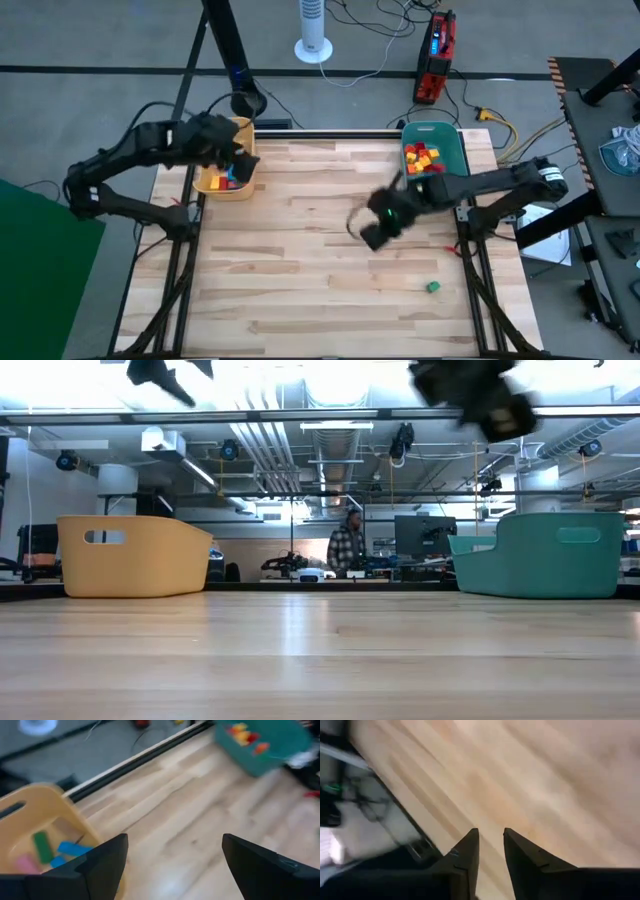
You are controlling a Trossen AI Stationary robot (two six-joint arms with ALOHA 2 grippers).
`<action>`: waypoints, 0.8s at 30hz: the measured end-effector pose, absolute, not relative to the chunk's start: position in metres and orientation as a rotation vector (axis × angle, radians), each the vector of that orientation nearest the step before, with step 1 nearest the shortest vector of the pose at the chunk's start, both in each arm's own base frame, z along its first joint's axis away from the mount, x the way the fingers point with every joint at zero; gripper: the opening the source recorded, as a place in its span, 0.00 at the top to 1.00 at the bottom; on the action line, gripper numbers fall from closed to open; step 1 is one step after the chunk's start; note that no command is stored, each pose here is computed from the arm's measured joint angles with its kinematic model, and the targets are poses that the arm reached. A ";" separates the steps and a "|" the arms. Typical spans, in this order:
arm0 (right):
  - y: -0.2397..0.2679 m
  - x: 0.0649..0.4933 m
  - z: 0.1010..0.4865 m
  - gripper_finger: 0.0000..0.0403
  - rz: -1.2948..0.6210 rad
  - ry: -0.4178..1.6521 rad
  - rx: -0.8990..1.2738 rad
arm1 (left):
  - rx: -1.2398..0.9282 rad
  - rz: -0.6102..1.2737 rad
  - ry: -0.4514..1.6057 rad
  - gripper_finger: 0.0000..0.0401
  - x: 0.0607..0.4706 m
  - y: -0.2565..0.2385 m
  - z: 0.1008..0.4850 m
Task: Sort blocks by size
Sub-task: Put the green game piece into the blue bin
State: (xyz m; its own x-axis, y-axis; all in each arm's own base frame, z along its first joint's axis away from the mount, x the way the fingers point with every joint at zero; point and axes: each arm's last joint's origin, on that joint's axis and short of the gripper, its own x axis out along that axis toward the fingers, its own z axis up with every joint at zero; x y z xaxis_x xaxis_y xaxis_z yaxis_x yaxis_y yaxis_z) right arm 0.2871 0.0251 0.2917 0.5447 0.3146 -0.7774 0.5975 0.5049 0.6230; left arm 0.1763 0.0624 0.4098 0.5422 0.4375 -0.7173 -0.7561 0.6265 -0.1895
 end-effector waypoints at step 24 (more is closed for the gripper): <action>0.155 0.175 0.211 0.62 -0.853 1.530 1.111 | -0.429 0.284 0.604 0.23 0.173 -0.030 0.445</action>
